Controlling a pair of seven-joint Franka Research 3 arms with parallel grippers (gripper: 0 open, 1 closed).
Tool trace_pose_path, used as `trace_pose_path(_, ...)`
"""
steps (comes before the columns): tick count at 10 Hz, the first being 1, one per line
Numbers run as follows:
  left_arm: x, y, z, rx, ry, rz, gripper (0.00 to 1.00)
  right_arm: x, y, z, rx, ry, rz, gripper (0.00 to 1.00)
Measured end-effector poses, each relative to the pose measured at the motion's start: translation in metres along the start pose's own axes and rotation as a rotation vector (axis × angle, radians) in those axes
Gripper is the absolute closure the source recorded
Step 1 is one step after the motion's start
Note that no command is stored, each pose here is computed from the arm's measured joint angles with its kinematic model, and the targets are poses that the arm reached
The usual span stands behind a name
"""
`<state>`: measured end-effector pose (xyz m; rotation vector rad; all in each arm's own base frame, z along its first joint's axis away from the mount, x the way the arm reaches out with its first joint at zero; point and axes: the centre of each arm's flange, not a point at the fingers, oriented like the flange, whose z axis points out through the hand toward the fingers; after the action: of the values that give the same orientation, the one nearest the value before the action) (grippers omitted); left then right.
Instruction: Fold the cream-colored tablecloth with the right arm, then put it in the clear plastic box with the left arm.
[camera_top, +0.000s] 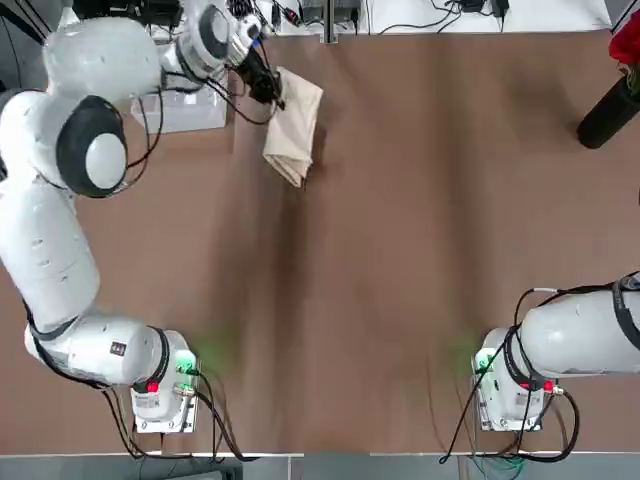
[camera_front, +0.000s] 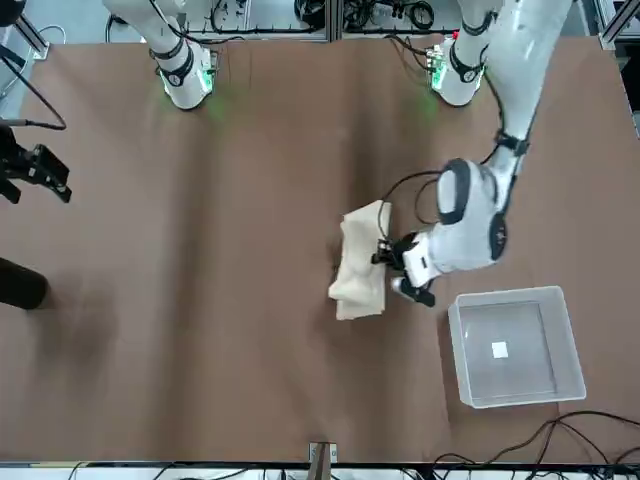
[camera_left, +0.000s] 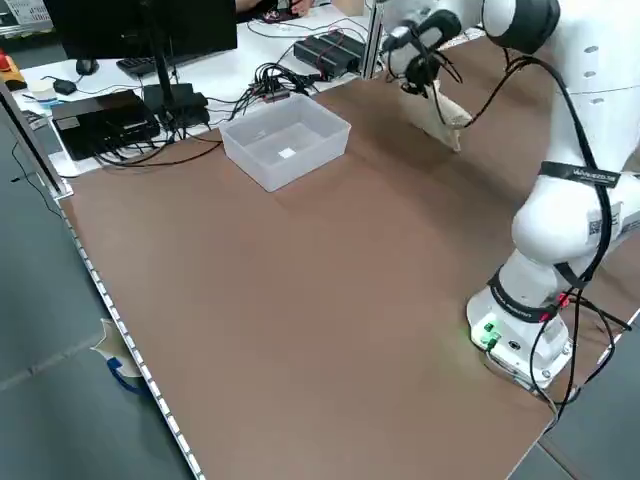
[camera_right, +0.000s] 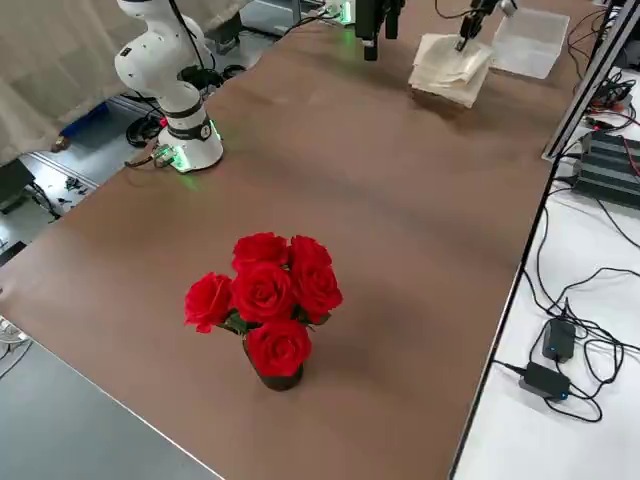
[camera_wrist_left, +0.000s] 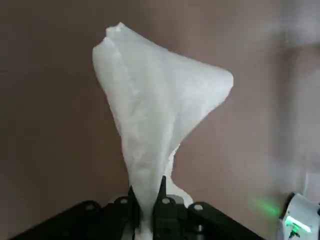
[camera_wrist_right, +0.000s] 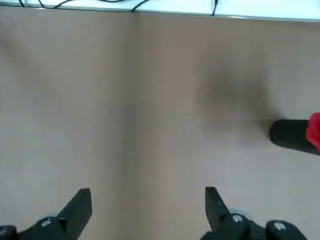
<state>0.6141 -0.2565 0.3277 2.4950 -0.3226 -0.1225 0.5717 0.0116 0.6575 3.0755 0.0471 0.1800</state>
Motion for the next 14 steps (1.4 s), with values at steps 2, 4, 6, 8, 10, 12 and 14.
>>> trace_pose_path(2,-0.008,-0.016,-0.055,-0.007,-0.043,0.063,0.87,0.000,-0.001,0.000,-0.001,0.001,-0.002,0.00)
trace_pose_path(4,-0.010,-0.028,-0.110,0.027,-0.094,0.125,0.87,0.000,-0.001,-0.001,-0.004,0.002,-0.002,0.00)
trace_pose_path(6,-0.016,-0.052,-0.159,0.058,-0.146,0.186,0.87,-0.001,0.000,-0.003,-0.005,0.005,-0.002,0.00)
trace_pose_path(8,-0.022,-0.076,-0.203,0.102,-0.169,0.258,0.87,-0.001,0.000,-0.003,-0.006,0.007,-0.001,0.00)
trace_pose_path(10,-0.027,-0.095,-0.228,0.169,-0.194,0.347,0.87,-0.001,0.000,-0.004,-0.006,0.008,-0.001,0.00)
trace_pose_path(12,-0.029,-0.118,-0.243,0.202,-0.206,0.433,0.87,-0.001,0.000,-0.004,-0.006,0.008,-0.001,0.00)
trace_pose_path(14,-0.025,-0.156,-0.262,0.223,-0.192,0.493,0.87,-0.001,0.000,-0.003,-0.006,0.008,-0.001,0.00)
